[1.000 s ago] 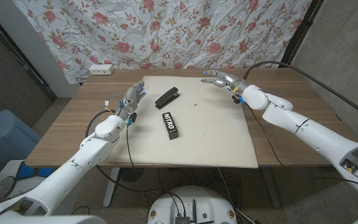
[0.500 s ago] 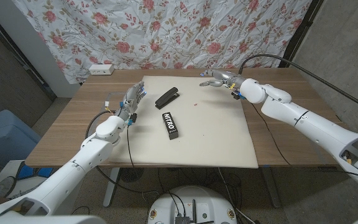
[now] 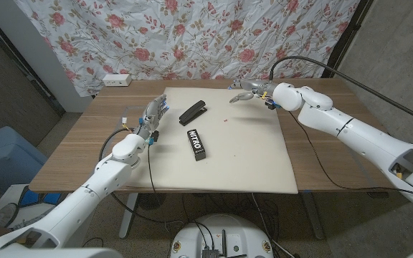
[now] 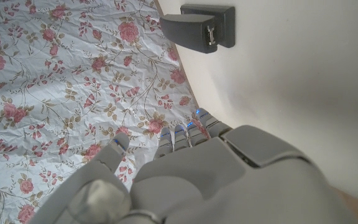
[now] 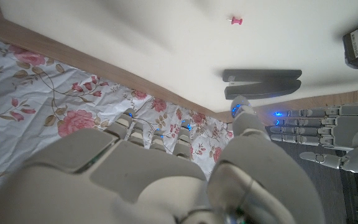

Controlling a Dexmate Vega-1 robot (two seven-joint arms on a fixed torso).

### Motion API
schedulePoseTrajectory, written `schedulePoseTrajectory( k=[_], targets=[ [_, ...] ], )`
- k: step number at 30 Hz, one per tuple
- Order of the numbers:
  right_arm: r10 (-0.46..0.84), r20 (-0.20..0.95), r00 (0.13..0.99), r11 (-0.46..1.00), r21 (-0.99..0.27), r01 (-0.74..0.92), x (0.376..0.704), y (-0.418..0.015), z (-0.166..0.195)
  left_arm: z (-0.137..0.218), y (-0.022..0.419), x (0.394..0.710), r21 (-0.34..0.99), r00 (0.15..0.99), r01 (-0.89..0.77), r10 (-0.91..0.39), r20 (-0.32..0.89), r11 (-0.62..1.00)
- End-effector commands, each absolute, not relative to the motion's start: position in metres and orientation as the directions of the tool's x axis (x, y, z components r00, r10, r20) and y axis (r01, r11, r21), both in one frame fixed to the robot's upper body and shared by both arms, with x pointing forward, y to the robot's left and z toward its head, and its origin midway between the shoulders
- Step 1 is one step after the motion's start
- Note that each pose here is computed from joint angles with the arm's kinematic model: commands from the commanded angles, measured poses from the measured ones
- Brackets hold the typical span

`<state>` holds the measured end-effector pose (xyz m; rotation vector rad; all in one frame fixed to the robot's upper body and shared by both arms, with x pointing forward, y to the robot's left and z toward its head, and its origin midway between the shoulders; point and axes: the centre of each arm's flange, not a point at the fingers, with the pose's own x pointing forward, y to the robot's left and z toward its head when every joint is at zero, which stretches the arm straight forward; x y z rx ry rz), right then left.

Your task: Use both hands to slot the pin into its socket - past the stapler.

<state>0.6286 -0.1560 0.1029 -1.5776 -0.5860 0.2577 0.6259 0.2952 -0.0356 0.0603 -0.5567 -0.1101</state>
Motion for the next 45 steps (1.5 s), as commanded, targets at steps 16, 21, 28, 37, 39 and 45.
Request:
schedulePoseTrajectory(
  k=[16, 21, 28, 37, 39, 45],
  targets=[
    [0.477, 0.047, 0.878, -0.289, -0.935, 0.206, 0.636, -0.129, 0.106, -0.038, 0.29, 0.629, 0.095, 0.856, 0.086, -0.123, 0.502, 0.992],
    [0.468, 0.021, 0.883, -0.331, -0.923, 0.198, 0.639, -0.123, 0.103, -0.04, 0.29, 0.628, 0.098, 0.862, 0.084, -0.122, 0.493, 0.992],
    [0.456, 0.009, 0.89, -0.359, -0.913, 0.194, 0.643, -0.117, 0.101, -0.04, 0.291, 0.628, 0.099, 0.862, 0.083, -0.121, 0.493, 0.992],
    [0.445, -0.009, 0.896, -0.386, -0.904, 0.182, 0.647, -0.109, 0.095, -0.038, 0.294, 0.626, 0.098, 0.86, 0.072, -0.112, 0.498, 0.993],
    [0.446, -0.008, 0.895, -0.386, -0.904, 0.185, 0.648, -0.108, 0.094, -0.038, 0.294, 0.626, 0.097, 0.859, 0.074, -0.113, 0.499, 0.992],
    [0.445, -0.012, 0.896, -0.412, -0.89, 0.193, 0.649, -0.101, 0.089, -0.039, 0.294, 0.626, 0.097, 0.864, 0.074, -0.112, 0.49, 0.992]
  ],
)
